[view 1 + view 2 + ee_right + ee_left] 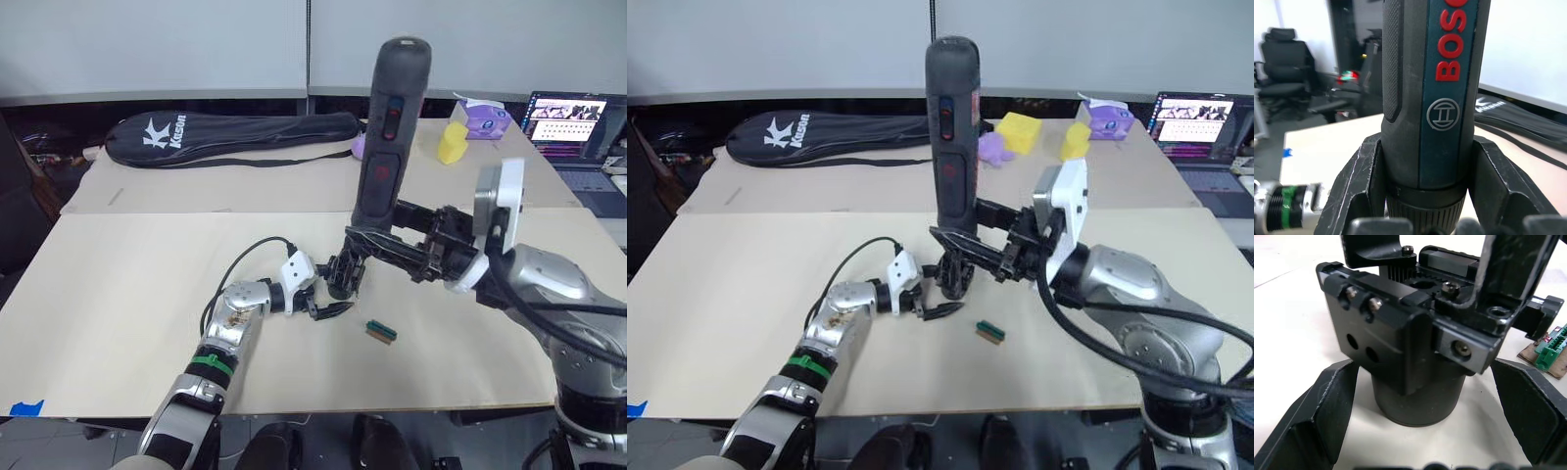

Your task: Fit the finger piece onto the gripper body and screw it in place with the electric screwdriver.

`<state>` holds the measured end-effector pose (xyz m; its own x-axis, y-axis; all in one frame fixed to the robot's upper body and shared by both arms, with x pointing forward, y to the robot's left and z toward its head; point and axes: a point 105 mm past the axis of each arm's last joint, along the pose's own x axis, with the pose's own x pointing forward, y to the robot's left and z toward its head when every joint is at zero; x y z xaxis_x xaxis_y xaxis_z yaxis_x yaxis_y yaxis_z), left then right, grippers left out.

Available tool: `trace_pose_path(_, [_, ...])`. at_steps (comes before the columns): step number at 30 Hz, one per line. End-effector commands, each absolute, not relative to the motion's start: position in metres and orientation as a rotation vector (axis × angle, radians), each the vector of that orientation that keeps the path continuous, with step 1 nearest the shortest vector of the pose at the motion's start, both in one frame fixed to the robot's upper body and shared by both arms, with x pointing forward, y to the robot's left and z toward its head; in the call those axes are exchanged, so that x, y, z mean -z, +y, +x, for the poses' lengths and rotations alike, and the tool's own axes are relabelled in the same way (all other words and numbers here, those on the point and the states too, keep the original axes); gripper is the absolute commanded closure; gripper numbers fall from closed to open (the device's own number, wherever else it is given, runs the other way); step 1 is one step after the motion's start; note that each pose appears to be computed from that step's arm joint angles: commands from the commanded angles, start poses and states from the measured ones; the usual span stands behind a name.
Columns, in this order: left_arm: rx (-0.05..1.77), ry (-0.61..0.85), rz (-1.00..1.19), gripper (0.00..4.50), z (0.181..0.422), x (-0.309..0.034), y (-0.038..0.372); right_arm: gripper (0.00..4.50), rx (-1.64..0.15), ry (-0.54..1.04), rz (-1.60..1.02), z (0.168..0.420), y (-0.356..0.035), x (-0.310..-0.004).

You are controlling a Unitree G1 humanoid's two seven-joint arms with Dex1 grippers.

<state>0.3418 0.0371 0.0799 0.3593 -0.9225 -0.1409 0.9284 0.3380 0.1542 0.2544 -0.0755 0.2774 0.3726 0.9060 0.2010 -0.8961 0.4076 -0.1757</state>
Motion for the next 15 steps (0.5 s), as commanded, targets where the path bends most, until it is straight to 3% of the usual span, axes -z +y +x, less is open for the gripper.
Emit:
trace_pose_path(1, [1.201,-0.002,0.237,0.00,0.342,-0.088,0.035,2.57,-1.213,-0.355,-0.009,0.249,-0.068,-0.302])
trace_pose_path(6, [1.202,0.002,0.238,0.00,0.342,-0.086,0.035,2.57,-1.258,-0.359,-0.019,0.253,-0.057,-0.310])
trace_pose_path(9, [1.213,0.004,0.238,0.81,0.341,-0.085,0.035,2.57,-1.265,-0.359,-0.048,0.256,-0.051,-0.310])
trace_pose_path(12, [1.216,0.009,0.244,2.21,0.340,-0.082,0.036,2.57,-1.268,-0.365,-0.081,0.260,-0.045,-0.309])
trace_pose_path(15, [1.219,0.010,0.245,2.22,0.339,-0.081,0.036,2.57,-1.271,-0.371,-0.094,0.263,-0.043,-0.308])
